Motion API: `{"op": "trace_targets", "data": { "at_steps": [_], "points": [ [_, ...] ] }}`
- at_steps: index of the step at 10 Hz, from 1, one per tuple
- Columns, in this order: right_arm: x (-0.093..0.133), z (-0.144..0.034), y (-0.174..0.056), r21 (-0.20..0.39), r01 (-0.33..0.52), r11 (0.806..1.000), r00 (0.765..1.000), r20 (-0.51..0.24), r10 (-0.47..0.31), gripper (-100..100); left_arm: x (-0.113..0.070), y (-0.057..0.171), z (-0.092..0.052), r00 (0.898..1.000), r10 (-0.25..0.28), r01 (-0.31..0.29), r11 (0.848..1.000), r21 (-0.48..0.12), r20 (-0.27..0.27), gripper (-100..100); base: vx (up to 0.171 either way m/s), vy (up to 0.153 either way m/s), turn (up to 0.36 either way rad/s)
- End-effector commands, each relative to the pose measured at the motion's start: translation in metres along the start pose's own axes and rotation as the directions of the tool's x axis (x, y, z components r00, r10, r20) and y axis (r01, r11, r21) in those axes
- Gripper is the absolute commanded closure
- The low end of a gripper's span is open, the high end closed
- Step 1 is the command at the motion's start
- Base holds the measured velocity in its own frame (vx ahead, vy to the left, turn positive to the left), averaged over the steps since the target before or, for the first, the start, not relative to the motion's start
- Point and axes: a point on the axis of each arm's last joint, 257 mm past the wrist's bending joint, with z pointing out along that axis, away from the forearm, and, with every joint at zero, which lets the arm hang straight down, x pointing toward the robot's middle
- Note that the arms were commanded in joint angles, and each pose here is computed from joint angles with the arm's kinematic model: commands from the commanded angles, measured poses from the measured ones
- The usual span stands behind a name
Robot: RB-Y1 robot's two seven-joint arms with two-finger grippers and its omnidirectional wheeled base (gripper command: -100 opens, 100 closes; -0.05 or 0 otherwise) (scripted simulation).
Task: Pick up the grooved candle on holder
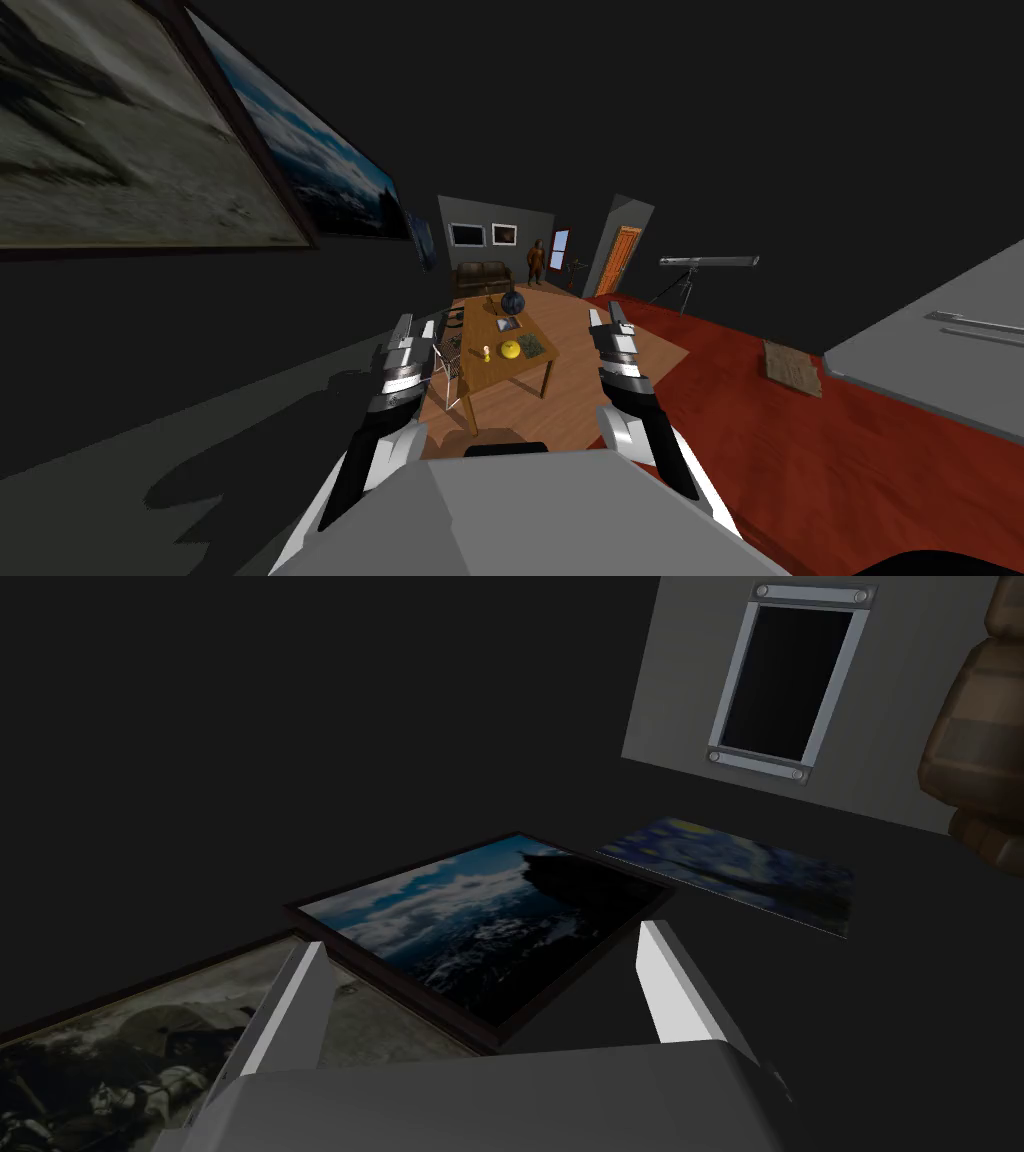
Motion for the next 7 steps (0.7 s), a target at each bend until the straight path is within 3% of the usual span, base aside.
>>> {"op": "trace_targets", "data": {
  "at_steps": [1,4,7],
  "points": [
    [0.0,0.0,0.0,0.0,0.0,1.0,1.0,0.0,0.0,0,0.003,0.006,0.001,0.999,0.021,-0.021,1.0,-0.014,-0.042,-100,-0.004,0.009,0.191],
    [0.0,0.0,0.0,0.0,0.0,1.0,1.0,0.0,0.0,0,0.006,0.022,0.003,0.994,0.055,-0.06,0.997,-0.044,-0.099,-100,-0.002,-0.004,0.153],
    [0.0,0.0,0.0,0.0,0.0,1.0,1.0,0.0,0.0,0,0.004,0.049,0.005,0.984,0.097,-0.112,0.989,-0.097,-0.146,-100,0.001,-0.056,0.147]
  ]
}}
